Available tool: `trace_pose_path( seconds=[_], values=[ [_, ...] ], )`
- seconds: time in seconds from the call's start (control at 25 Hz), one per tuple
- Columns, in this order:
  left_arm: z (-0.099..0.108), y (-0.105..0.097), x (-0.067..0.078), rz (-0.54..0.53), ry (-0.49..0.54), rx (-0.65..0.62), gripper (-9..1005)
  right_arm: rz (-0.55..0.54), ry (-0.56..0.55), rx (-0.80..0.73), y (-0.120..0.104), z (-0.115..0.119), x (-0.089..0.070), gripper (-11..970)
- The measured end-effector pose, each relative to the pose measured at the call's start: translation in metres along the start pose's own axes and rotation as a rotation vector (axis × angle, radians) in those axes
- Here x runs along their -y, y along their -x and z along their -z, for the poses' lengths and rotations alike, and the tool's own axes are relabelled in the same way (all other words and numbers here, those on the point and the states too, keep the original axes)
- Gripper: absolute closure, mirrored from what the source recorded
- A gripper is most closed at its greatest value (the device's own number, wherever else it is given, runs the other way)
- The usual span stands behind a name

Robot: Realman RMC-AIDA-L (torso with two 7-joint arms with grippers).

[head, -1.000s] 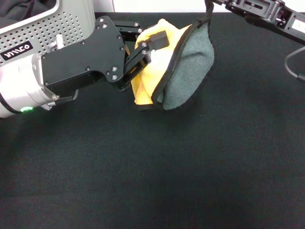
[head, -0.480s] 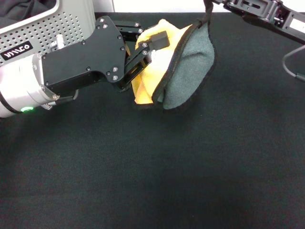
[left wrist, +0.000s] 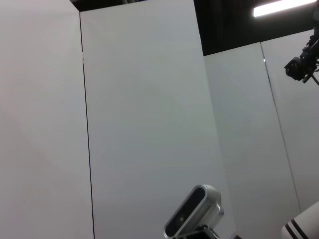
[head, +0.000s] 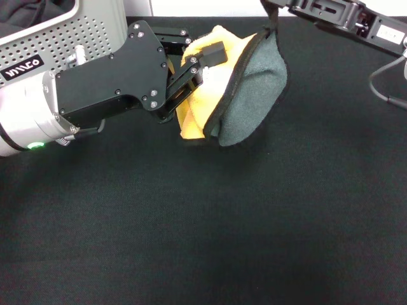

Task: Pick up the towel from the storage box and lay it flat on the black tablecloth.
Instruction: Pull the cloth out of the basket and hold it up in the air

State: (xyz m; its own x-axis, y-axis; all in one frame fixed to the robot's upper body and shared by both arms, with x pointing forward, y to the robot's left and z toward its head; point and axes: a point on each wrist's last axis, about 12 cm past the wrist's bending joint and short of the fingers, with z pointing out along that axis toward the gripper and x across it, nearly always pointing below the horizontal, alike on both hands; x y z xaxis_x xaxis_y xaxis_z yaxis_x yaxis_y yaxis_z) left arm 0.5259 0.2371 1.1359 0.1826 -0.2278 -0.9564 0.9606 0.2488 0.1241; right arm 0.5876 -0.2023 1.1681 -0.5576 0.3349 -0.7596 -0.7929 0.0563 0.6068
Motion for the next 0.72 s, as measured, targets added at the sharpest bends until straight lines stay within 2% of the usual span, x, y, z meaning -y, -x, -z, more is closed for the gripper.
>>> trace_pose_path(
  seconds=[0.36,0.72],
  values=[
    [0.0002,0.0000,0.0007,-0.017,0.001,0.008,936,0.014,-0.021,0.002,0.0015,0.0021,0.0023,711],
    [-0.0002,-0.0001,0.0003,-0.057,-0.004,0.003,935,0.021,-0.009,-0.002,0.0025,-0.0031,0.0014,711]
  ],
)
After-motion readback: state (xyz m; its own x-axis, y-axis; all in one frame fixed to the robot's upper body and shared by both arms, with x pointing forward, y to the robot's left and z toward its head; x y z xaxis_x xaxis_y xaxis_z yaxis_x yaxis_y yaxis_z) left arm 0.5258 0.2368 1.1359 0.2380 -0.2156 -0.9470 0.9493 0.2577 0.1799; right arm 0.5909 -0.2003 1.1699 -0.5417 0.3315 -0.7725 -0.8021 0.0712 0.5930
